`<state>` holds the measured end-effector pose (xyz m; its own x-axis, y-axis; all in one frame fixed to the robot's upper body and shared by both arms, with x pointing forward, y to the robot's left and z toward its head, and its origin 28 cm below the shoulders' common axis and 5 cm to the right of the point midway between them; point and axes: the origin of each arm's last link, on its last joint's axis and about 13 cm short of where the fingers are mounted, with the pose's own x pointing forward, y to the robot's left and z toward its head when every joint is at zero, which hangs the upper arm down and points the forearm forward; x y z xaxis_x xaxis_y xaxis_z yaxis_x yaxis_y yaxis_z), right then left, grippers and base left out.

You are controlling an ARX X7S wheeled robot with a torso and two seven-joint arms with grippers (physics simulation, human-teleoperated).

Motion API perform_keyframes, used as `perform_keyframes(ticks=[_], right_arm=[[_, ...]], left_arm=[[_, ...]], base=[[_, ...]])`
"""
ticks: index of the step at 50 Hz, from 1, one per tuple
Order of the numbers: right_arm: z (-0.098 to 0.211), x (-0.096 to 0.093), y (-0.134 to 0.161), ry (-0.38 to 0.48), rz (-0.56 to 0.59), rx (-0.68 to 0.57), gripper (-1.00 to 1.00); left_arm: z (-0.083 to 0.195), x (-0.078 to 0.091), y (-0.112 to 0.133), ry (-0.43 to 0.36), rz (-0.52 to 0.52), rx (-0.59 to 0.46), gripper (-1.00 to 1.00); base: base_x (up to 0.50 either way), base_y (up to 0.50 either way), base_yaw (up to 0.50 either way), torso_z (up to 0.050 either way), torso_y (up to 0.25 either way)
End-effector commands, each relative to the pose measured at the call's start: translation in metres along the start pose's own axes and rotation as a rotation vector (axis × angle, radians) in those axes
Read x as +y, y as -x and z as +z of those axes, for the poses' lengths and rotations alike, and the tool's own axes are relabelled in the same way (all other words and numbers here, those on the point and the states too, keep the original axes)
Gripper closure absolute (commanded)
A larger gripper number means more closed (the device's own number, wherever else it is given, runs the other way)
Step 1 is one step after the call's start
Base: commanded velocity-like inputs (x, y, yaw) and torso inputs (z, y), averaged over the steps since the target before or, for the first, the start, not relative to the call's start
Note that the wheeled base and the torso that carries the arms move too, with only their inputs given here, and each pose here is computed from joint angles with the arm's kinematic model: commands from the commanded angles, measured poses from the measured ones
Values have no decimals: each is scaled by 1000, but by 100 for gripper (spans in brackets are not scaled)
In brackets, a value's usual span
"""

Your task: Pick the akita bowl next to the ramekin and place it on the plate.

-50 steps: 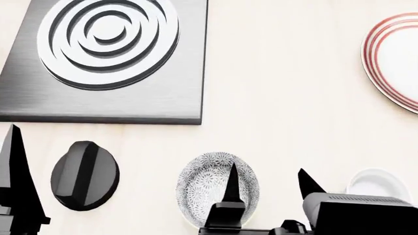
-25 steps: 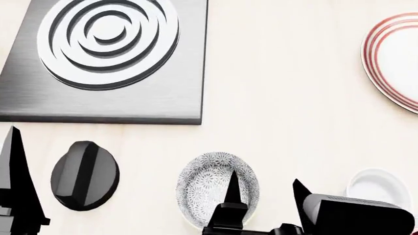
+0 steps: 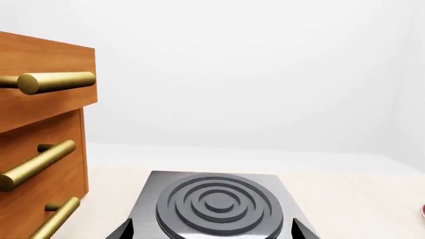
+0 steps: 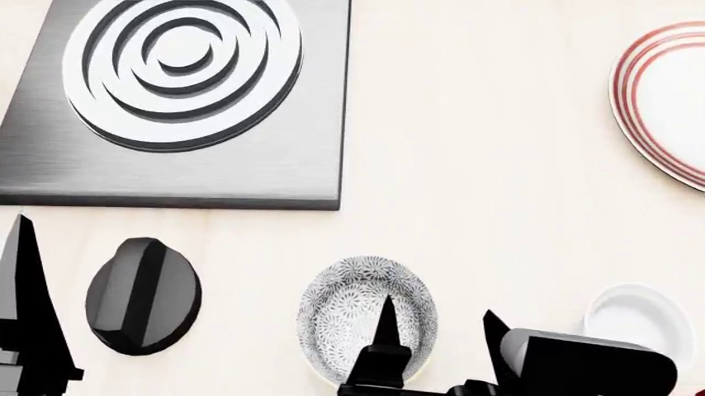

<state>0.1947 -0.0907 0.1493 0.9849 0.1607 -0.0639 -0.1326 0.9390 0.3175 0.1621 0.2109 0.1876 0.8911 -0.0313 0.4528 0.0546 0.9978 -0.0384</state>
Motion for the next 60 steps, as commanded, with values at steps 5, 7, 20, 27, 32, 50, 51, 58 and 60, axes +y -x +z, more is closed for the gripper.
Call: perform_keyframes(ticks=[5,7,20,27,32,50,51,58,60], right_arm=[[-4,-3,-5,-16,-10,2,-100],[-4,-3,-5,-18,-8,3,-100],[-9,-5,-12,-30,-5,24,-100],[-10,-5,-13,-33,-6,32,-100],[-12,-6,-14,-33,-7,35,-100],[-13,-6,-11,-31,-4,22,100],[-13,-6,-11,-31,-5,22,100],[-13,-7,-11,-24,-18,10,100],[-13,-7,-11,-23,-24,4,100]], left_arm=[[2,0,-1,10,-7,-17,-100],[2,0,-1,10,-7,-17,-100],[2,0,-1,9,-6,-18,-100],[2,0,-2,9,-5,-19,-100],[2,0,-2,9,-5,-18,-100],[0,0,-1,6,-6,-13,-100],[0,0,-1,6,-7,-13,-100],[-1,0,-1,5,-7,-11,-100],[-1,0,0,5,-8,-10,-100]], base=[[0,0,0,0,0],[0,0,0,0,0],[0,0,0,0,0],[0,0,0,0,0],[0,0,0,0,0],[0,0,0,0,0],[0,0,0,0,0],[0,0,0,0,0],[0,0,0,0,0]])
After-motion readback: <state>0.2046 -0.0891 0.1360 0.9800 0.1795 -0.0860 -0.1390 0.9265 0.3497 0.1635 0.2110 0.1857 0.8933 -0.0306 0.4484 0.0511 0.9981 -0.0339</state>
